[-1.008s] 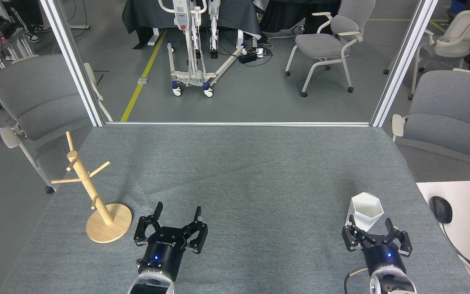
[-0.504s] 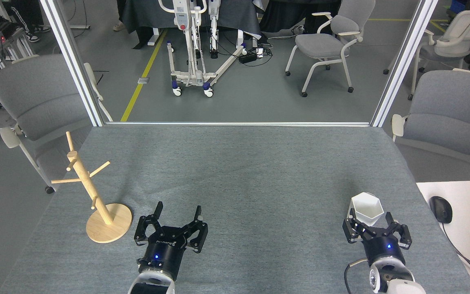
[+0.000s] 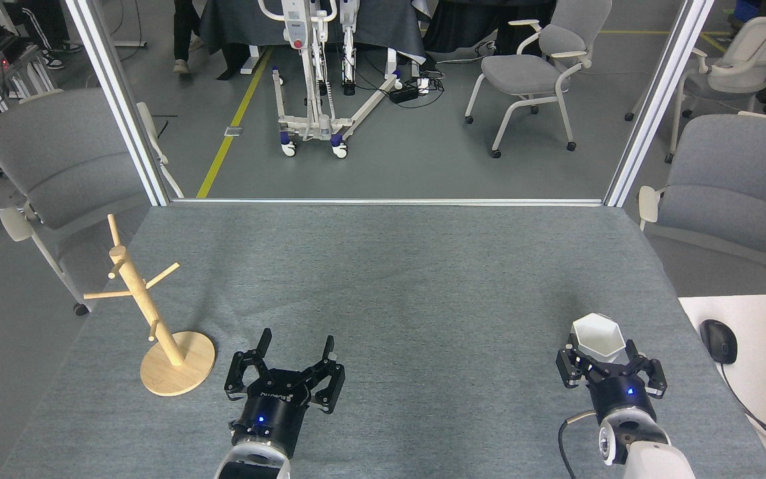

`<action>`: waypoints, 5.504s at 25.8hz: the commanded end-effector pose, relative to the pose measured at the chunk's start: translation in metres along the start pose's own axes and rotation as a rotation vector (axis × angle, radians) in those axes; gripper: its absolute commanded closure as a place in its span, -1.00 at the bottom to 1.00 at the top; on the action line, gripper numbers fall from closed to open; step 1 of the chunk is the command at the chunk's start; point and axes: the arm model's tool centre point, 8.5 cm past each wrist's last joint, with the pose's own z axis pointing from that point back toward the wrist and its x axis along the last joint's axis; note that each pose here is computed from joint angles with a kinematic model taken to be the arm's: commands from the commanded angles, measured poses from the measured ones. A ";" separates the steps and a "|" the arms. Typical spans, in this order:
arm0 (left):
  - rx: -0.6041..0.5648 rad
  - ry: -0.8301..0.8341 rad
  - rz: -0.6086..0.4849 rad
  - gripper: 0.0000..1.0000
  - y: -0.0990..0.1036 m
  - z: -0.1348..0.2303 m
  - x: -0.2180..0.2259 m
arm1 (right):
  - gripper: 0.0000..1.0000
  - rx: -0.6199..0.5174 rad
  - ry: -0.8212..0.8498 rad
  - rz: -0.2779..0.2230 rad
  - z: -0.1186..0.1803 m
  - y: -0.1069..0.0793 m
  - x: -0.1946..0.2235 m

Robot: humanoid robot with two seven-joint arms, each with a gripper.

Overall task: Hang cup on storage rack
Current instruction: 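Lift the white cup with the right gripper, then carry the cup toward the left gripper at table center, then grasp the cup with the left gripper beneath the right gripper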

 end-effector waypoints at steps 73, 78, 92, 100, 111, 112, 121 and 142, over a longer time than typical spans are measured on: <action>0.010 -0.472 -0.319 -0.98 -0.027 -0.039 0.105 | 1.00 -0.160 0.162 -0.226 0.096 -0.150 0.259; 0.034 -0.468 -0.327 -0.98 -0.017 -0.047 0.106 | 1.00 -0.160 0.152 -0.221 0.099 -0.150 0.264; 0.045 -0.555 -0.241 -0.98 0.000 -0.065 0.113 | 1.00 -0.108 0.131 -0.196 0.100 -0.139 0.274; -0.013 -0.558 -0.264 -0.98 -0.004 -0.077 0.113 | 1.00 -0.107 0.115 -0.190 0.103 -0.138 0.279; -0.017 -0.557 -0.263 -0.61 0.006 -0.089 0.116 | 1.00 -0.096 0.102 -0.173 0.113 -0.129 0.294; -0.018 -0.564 -0.266 -0.41 0.006 -0.089 0.118 | 1.00 -0.096 0.098 -0.171 0.114 -0.129 0.295; -0.027 -0.610 -0.274 1.00 0.002 -0.082 0.123 | 1.00 -0.088 0.090 -0.152 0.115 -0.123 0.300; -0.078 -0.610 -0.283 1.00 -0.016 -0.073 0.116 | -0.98 -0.188 0.089 -0.111 0.109 -0.128 0.302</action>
